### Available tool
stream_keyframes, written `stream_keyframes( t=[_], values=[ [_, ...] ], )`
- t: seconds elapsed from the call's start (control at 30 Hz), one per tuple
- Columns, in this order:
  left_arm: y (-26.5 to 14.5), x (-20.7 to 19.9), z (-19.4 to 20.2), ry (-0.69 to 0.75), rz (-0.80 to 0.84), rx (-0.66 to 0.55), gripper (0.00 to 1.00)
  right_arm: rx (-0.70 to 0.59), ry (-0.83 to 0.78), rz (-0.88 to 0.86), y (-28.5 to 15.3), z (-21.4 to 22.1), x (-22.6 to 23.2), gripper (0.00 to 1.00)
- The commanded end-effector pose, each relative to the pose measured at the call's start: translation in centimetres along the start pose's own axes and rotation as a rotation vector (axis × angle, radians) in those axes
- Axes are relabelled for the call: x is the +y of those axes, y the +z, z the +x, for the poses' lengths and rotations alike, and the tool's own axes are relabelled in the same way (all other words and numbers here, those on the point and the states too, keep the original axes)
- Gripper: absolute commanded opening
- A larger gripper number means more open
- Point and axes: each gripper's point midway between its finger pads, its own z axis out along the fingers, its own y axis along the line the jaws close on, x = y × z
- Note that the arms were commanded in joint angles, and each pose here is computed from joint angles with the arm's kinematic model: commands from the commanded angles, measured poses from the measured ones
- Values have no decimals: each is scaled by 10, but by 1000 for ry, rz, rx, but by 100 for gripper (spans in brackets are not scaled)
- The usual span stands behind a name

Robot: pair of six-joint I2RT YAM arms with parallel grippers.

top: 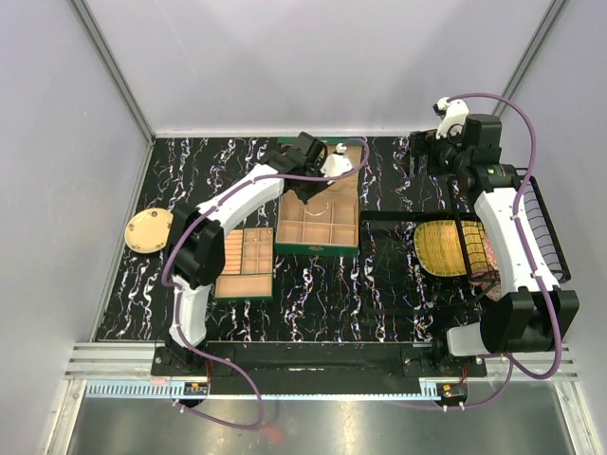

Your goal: Organize the mixed jewelry

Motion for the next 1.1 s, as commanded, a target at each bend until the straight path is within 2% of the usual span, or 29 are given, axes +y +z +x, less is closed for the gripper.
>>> stream_keyframes(
  t=[0.0,0.33,0.57,1.07],
  values=[
    [13,15,-27,2,-88,-55,0,-36,-26,11,4,-8,-3,100],
    [53,4,-14,18,-116,-11,0,-27,-32,3,7,-4,-3,100],
    [62,10,-13,18,-155,-12,0,-27,-30,-1,8,-4,-3,100],
    [83,2,16,18,-162,29,0,-15,-27,0,12,0,-5,100]
  ],
)
